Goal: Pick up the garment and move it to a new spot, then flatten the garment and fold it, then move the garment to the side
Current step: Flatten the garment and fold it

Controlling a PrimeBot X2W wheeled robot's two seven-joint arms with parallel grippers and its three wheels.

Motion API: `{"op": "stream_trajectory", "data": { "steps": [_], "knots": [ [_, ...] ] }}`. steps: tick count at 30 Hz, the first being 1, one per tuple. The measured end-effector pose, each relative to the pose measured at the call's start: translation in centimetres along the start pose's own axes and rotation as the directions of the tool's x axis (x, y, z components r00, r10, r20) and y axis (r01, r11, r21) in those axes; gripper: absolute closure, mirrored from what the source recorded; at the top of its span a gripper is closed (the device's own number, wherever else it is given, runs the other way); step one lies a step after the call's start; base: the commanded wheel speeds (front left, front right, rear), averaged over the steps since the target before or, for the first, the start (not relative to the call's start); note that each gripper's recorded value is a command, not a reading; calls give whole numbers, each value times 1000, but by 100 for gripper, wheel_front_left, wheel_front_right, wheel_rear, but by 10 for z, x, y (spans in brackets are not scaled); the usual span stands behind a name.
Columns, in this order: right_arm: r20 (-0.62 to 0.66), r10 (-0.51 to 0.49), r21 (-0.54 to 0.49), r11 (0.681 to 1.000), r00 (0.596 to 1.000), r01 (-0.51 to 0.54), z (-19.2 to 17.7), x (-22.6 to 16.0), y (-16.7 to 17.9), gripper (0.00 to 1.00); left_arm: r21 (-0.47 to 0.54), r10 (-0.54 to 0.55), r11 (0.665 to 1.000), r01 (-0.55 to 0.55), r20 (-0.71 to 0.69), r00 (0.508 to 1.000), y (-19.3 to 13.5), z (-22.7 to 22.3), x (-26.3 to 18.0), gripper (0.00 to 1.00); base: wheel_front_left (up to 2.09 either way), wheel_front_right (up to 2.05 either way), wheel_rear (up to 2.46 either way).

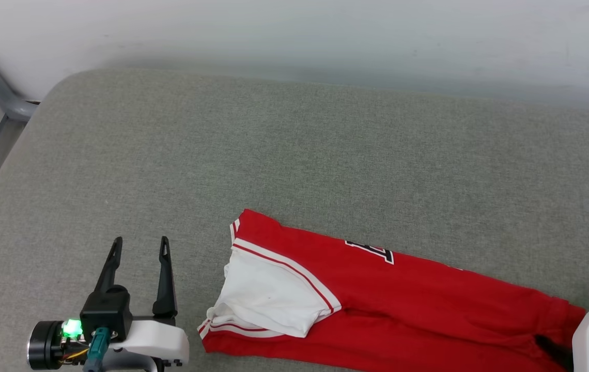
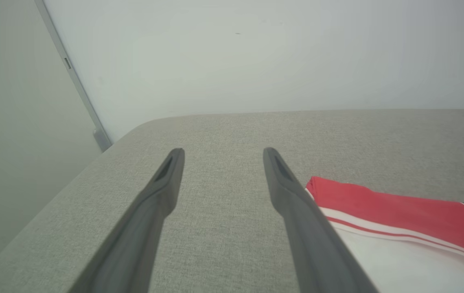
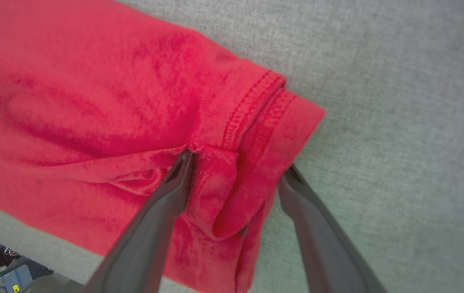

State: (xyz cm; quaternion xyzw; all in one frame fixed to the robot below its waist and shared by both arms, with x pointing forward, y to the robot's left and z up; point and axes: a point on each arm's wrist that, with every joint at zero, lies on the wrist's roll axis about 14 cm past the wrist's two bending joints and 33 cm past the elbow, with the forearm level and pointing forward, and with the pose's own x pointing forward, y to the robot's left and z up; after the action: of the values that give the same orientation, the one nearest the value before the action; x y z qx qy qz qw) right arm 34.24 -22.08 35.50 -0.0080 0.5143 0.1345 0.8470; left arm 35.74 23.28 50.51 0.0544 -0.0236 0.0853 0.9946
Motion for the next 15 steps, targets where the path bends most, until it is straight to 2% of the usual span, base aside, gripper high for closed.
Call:
{"op": "stream_trajectory", "data": {
  "steps": [1, 2, 3, 11, 15],
  "knots": [
    [7, 1, 4, 1000, 1000, -1, 0, 1, 0, 31, -1, 4, 1000, -4, 2, 1000, 0, 0, 0, 0, 0, 0, 0],
    [13, 3, 11, 1000, 1000, -3, -1, 1, 0, 85, 4, 1, 1000, -1, 1, 1000, -1, -1, 0, 0, 0, 0, 0],
    [25, 1, 12, 1000, 1000, -2, 0, 1, -1, 100, 6, -3, 1000, 3, -1, 1000, -2, -2, -1, 0, 0, 0, 0],
    [103, -9, 64, 998, 995, 2, 7, -9, -9, 100, 9, -8, 1000, 8, 1, 1000, -5, -4, -6, 0, 0, 0, 0],
    [148, -53, 90, 995, 987, 40, 14, -21, -29, 100, 9, -6, 1000, 6, 17, 1000, -6, 0, -6, 0, 0, 0, 0]
  ]
}}
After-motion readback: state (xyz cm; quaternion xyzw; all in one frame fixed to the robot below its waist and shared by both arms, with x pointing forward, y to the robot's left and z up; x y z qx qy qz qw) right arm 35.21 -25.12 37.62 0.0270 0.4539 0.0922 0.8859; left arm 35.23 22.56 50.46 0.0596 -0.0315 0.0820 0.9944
